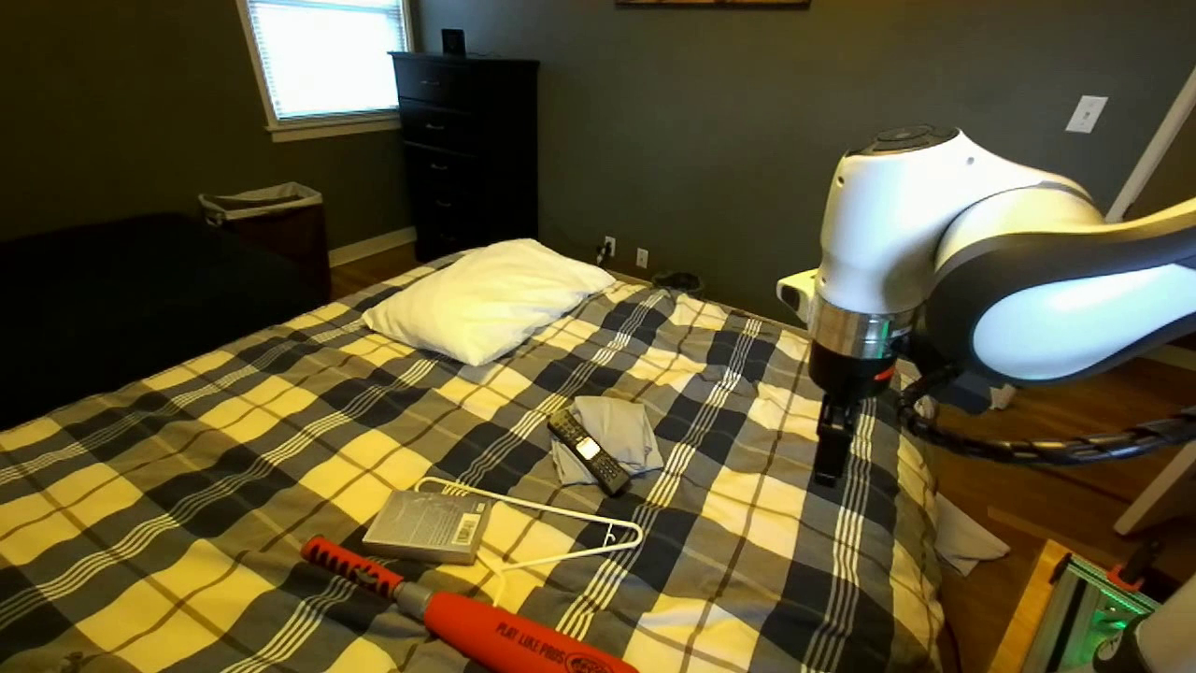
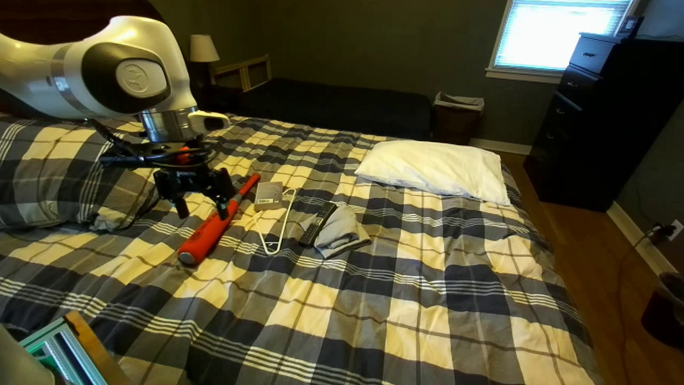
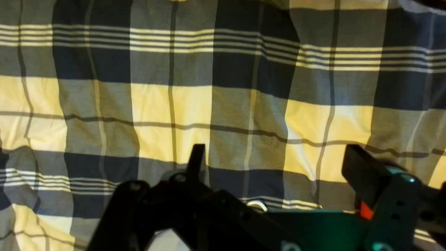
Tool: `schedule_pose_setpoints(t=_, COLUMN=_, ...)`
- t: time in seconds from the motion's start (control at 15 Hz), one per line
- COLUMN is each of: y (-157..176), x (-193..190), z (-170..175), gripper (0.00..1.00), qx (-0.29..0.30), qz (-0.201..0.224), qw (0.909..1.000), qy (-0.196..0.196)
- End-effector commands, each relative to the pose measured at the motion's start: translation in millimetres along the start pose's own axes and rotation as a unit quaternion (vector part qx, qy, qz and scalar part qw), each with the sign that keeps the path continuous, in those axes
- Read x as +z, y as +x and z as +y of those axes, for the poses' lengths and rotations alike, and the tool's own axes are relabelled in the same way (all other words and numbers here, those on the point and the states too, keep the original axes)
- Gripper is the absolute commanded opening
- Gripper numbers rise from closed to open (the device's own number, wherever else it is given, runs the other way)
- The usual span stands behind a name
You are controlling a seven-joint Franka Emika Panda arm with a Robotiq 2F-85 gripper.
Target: Pick up the orange bat and put it on the left side of the bed
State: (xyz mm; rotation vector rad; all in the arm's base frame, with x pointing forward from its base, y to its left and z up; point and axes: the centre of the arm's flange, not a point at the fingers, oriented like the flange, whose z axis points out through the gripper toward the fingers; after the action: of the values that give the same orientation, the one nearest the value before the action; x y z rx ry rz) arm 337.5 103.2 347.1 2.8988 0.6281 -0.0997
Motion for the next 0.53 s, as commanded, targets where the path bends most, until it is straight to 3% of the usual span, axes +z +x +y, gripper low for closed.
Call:
schedule_pose_setpoints(t=0.0, y=43.6, x=51.9, z=-40.9, gripper=1.00, qx=-0.029, qz=0.031, qw=0.9991, qy=-0.008)
schedule_pose_setpoints(t=0.27, y=87.5, x=91.6, z=-104.2, gripper=1.00, qx=-0.026, qz=0.062, qw=0.9977, qy=-0.009)
schedule_pose_setpoints(t=0.33, y=97.7, x=102.7, z=-118.4, gripper=1.00, qx=-0.042, qz=0.036, qw=0.9984, qy=0.004)
schedule_pose_setpoints(t=0.4, y=55.6, x=71.2, z=-95.6, gripper=1.00, qx=-0.039, qz=0.059, qw=0.9975, qy=0.000)
schedule_pose_setpoints(t=0.47, y=61.5, x=81.1, z=-107.5, gripper=1.00, qx=-0.043, qz=0.048, qw=0.9979, qy=0.004)
